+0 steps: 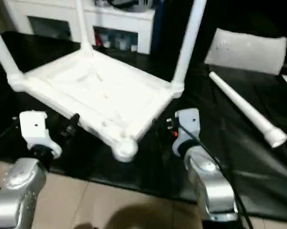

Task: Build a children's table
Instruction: Move to table

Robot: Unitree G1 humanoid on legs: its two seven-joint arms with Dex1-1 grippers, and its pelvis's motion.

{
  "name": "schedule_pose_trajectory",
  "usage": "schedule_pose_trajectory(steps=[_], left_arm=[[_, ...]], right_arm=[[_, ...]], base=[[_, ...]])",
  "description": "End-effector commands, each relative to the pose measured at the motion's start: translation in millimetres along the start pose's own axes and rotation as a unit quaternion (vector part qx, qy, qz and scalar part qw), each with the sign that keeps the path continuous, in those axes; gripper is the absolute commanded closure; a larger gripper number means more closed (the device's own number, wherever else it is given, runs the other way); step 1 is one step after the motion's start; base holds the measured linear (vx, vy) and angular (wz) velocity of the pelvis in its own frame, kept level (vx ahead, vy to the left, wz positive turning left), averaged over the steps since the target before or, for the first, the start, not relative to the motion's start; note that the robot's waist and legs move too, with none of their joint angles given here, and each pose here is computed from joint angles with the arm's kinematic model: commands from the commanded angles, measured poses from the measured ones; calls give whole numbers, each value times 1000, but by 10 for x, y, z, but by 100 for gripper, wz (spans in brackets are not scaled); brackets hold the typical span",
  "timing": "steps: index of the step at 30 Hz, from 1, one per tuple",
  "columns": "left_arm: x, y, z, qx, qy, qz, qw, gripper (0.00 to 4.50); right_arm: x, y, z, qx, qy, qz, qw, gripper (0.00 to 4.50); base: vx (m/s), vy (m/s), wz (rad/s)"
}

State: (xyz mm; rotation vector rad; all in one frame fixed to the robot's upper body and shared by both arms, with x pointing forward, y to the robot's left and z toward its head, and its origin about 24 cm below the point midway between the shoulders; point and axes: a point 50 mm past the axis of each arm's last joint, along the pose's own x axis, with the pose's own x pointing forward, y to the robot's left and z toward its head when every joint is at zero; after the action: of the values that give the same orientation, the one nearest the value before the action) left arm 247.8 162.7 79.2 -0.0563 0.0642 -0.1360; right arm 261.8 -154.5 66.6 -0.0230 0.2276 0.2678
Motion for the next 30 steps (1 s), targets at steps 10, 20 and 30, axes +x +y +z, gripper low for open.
schedule_pose_trajectory(steps=[10,20,30], left_arm=[[-6,-68,7,46,6,-24,999,7],[-69,-105,-44,56,19,-63,996,7],[-80,-166,-53,49,16,-71,996,7]], right_arm=[[-76,124,-38,4,24,12,1000,0],[-11,136,-20,26,42,-1,999,0],[8,146,32,-3,21,16,1000,0]], base=[[-38,-166,-1],[-61,-83,-1],[11,5,-11]])
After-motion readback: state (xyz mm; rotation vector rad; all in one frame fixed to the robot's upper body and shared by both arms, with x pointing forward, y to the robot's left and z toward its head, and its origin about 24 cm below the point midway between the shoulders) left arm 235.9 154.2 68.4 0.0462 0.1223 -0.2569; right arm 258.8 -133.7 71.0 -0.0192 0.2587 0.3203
